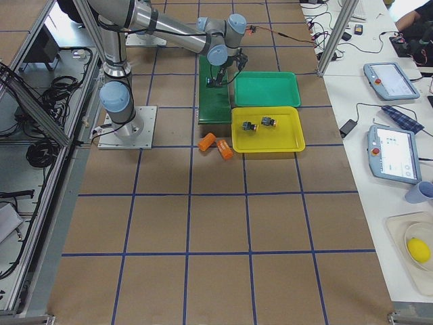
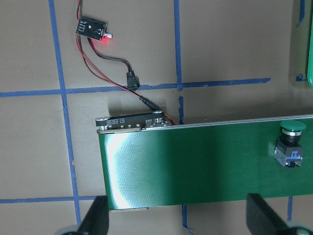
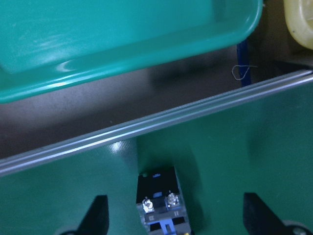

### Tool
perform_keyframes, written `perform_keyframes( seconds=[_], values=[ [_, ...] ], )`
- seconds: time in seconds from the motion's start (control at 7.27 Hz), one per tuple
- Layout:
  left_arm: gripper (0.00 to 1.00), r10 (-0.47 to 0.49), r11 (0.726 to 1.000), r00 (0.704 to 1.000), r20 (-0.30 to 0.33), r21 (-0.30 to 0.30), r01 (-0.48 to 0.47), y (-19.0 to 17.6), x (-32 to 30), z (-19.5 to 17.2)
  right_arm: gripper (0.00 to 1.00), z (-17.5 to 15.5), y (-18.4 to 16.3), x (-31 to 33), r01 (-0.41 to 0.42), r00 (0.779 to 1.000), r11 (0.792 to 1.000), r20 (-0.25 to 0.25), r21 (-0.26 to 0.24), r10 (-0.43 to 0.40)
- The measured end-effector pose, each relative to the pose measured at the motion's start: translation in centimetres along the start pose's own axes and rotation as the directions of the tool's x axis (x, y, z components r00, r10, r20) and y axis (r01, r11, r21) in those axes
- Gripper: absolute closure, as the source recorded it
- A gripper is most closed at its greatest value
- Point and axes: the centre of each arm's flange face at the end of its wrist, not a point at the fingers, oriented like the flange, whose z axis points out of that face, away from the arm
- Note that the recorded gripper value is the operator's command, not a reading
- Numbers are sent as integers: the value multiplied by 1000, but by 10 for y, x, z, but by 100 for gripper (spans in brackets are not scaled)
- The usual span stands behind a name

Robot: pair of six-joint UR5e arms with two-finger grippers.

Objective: Sort buttons by color to trays
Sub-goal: 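Move the right gripper to the green button on the belt and grasp it, then carry the green button with the right gripper into the green tray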

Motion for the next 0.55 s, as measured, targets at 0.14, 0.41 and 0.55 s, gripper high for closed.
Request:
perform_keyframes(
  seconds=[0.14, 0.41, 0.55],
  values=[
    [0, 0, 1000, 1000, 0, 1, 0, 0, 0, 0, 100, 7, 1, 4, -3, 1000, 1000, -6, -14, 3],
    [0, -1, 1000, 1000, 1, 3, 1, 0, -1, -1, 100, 9, 0, 7, -10, 1000, 1000, -9, -15, 10],
    [0, -2, 1000, 1000, 0, 3, 2, 0, -1, -2, 100, 3, -2, 9, -11, 1000, 1000, -17, 4, 11]
  ],
)
